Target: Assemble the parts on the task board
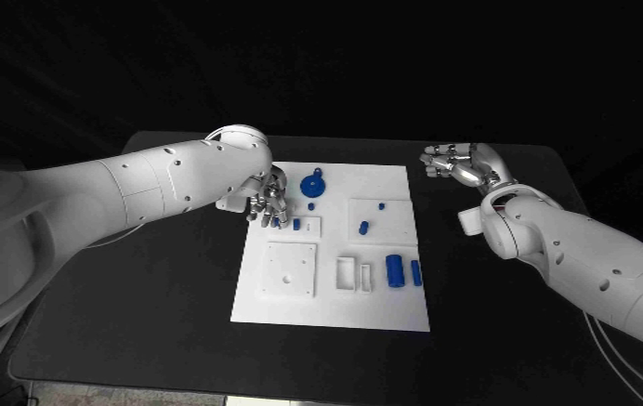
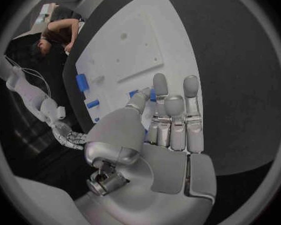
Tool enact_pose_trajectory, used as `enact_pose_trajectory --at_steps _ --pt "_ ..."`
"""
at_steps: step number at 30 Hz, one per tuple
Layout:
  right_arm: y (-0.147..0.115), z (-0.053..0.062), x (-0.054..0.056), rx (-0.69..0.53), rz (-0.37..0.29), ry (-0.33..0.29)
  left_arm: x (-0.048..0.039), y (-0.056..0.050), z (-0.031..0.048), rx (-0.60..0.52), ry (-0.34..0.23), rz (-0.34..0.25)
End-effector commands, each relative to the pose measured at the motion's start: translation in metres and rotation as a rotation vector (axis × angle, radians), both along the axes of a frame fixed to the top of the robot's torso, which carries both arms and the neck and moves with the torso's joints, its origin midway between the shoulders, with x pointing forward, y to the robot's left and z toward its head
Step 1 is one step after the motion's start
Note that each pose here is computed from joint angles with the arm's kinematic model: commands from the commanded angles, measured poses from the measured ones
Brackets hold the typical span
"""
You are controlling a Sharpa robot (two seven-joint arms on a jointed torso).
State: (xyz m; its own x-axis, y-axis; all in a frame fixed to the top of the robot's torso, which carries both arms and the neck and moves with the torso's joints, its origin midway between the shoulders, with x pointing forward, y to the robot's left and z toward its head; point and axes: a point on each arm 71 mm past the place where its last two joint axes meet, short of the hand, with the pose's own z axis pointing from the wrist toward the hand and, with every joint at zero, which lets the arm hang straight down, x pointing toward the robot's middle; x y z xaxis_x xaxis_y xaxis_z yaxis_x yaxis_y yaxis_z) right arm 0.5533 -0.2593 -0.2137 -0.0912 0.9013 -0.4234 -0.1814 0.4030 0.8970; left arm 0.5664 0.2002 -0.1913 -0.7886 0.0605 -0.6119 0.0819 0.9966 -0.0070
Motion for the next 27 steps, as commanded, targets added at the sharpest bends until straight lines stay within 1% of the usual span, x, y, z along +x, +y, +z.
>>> enact_pose_trajectory --at_steps 1,9,17,21,27 --pt "0.0023 0.0004 -0.0005 0.000 0.021 -0.004 -0.0034 -0.0064 -0.0071 -0.028 0.034 -0.004" --pt "0.0023 0.0003 -0.0005 0.000 0.022 -0.002 -0.0049 -0.0055 -0.0085 -0.032 0.074 -0.005" --pt "0.0026 -0.0001 -0.0003 0.000 0.023 -0.001 -0.0046 -0.0021 -0.0084 -0.044 0.087 0.003" --pt "0.0024 -0.0003 -0.0002 0.000 0.022 -0.001 -0.0046 0.0002 -0.0051 -0.052 0.095 0.004" --pt "0.0027 -0.0002 -0.0002 0.001 0.023 -0.001 -0.0044 -0.0001 0.0002 -0.047 0.107 -0.004"
